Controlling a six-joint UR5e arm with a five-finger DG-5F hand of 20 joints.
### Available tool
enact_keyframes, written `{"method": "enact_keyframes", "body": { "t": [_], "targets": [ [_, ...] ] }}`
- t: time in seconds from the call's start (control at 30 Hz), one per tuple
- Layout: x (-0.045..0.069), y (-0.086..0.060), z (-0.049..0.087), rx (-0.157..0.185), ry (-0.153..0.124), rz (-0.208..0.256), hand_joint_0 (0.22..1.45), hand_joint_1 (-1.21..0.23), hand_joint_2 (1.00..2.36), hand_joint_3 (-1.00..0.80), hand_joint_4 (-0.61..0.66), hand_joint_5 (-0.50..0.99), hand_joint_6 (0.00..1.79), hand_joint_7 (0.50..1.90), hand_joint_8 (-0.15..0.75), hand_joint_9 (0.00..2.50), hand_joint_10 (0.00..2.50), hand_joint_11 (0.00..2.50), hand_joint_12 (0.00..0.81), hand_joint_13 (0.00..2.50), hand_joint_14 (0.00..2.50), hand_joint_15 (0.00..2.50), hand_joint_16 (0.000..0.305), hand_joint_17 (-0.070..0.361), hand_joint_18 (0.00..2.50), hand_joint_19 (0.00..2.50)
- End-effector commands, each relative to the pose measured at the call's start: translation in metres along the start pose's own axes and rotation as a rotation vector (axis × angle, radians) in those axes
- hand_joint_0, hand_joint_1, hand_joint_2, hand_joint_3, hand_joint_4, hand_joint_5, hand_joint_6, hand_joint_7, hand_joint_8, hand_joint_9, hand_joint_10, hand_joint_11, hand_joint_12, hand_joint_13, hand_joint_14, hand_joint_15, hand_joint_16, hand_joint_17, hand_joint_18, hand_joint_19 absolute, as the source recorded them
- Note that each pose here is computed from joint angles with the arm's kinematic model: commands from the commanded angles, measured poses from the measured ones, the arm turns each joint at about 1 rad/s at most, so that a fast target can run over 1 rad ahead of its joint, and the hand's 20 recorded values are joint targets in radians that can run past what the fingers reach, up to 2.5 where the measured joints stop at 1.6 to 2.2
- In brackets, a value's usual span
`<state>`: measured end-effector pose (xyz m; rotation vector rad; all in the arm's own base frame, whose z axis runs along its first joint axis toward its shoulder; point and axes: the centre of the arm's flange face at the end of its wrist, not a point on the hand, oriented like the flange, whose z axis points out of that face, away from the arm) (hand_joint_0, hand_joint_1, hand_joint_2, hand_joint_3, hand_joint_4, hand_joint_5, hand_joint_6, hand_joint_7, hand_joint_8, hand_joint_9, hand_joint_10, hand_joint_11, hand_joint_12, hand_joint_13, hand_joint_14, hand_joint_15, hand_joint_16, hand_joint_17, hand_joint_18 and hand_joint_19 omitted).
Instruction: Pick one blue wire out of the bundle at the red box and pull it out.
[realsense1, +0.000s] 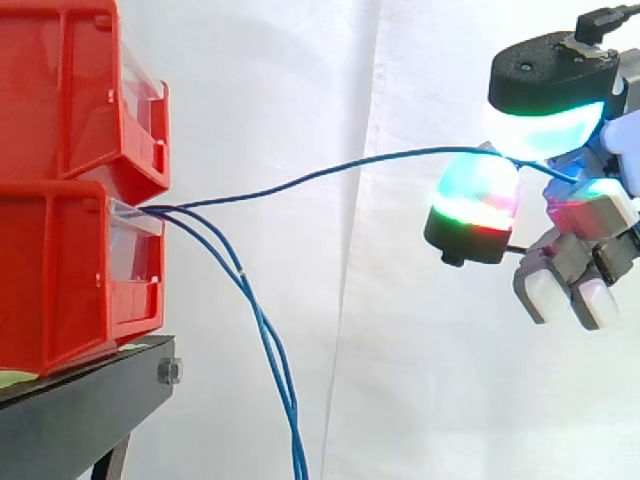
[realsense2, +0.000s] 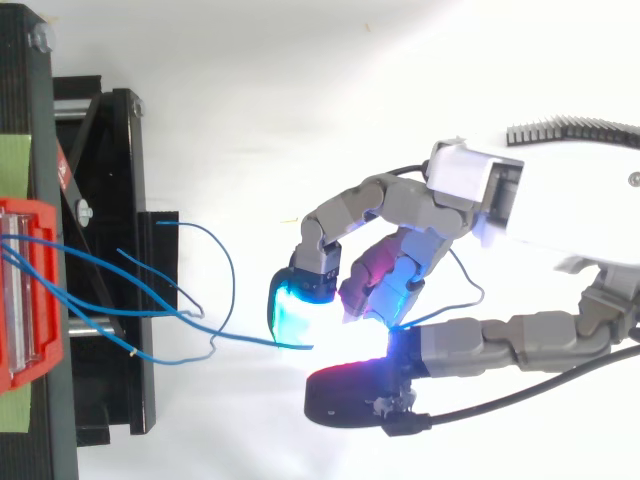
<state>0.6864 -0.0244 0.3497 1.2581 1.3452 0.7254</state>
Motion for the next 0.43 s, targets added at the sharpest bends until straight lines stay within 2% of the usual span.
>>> {"method": "enact_keyframes", "body": {
  "t": [0.0,0.4],
  "targets": [
    [0.0000,-0.0001,0.0000,0.000,0.000,0.000,0.60,-0.76,1.02,0.02,0.04,-0.08,0.86,0.89,0.286,1.23,0.03,0.67,0.397,0.84,0.02,0.45,0.061,0.136,0.78,0.68],
    [0.0000,-0.0001,0.0000,0.000,0.000,0.000,0.60,-0.76,1.02,0.02,0.04,-0.08,0.86,0.88,0.286,1.23,0.02,0.66,0.397,0.83,0.02,0.45,0.061,0.137,0.77,0.68]
  ]
}}
